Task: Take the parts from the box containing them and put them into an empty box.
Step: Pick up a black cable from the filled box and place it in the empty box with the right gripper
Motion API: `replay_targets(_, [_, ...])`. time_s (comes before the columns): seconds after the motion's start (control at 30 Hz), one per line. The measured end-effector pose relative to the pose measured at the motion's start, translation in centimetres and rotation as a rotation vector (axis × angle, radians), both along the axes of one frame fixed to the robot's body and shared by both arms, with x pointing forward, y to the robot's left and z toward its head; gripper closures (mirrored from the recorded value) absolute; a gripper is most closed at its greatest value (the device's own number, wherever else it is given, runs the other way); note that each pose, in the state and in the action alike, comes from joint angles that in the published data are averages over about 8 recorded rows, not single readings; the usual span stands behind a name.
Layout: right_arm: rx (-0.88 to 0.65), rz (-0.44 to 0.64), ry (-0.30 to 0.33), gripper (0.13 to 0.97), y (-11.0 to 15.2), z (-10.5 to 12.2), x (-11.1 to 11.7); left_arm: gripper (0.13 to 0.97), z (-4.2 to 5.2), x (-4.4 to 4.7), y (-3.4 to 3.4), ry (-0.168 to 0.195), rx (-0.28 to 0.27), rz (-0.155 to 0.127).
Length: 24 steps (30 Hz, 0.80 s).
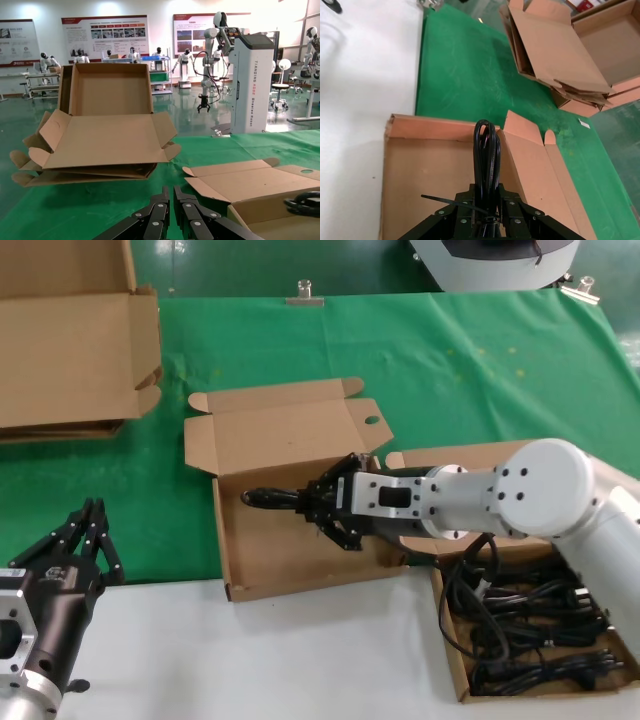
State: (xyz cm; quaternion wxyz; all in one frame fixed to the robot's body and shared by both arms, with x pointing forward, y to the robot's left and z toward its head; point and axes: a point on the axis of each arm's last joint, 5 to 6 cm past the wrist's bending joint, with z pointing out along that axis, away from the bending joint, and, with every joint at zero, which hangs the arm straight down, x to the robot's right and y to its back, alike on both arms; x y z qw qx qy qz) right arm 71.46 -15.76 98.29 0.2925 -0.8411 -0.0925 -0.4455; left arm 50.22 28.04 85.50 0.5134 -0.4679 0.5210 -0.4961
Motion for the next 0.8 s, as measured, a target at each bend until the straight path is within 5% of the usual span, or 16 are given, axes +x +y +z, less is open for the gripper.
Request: replay_targets(0.8, [-0.030,-0.041,-0.005,0.859,1.6,-2.7,2.3,0.925,0.00,0.00,0.00,0.000,0.000,0.000])
